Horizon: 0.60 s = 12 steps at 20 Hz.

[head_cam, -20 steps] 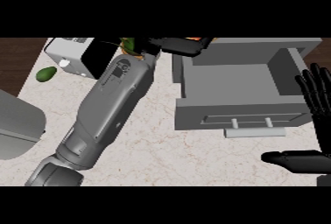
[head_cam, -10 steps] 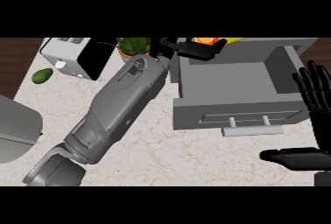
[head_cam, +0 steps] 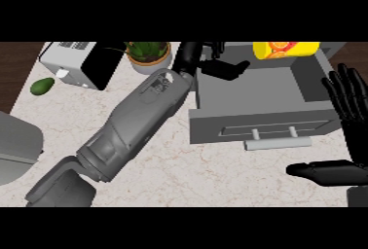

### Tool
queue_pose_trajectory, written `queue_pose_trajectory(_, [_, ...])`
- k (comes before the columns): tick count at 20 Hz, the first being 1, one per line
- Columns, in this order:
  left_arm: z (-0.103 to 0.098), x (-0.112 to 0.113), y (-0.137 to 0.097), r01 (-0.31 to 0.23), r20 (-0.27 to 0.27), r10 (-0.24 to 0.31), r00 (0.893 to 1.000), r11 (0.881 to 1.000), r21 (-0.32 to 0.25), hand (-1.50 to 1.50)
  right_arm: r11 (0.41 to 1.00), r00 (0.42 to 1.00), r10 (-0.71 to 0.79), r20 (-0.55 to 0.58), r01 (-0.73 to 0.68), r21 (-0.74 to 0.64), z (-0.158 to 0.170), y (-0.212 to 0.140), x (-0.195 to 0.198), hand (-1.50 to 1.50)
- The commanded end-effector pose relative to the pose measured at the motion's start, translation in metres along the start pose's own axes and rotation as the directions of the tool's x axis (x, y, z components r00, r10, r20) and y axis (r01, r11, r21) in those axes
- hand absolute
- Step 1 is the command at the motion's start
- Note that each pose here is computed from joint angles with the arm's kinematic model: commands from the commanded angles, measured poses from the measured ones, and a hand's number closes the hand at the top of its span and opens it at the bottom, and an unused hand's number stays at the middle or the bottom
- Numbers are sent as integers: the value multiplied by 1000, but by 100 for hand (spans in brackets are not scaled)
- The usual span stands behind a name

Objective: Pick up the cup, place it into the drawer and close the drawer

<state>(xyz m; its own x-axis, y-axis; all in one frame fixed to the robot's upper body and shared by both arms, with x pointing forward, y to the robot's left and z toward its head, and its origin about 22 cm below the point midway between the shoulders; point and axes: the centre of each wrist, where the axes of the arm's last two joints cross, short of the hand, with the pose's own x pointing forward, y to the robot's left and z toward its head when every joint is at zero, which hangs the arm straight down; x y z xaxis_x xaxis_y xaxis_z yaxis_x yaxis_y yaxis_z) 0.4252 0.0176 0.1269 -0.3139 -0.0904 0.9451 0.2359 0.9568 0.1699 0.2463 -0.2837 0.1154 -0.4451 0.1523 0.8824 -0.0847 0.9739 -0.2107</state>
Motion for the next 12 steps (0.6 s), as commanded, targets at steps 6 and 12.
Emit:
queue_pose_trajectory(6, [2,-4,-10,165,-72,-169,983,984,-60,-150,1000,1000,4,7,-4,13,-11,-1,-7,-150])
queue_pose_trajectory(12, [19,-20,-15,132,-5,-132,991,991,2,-150,998,997,-50,51,48,30,-13,-14,4,-150])
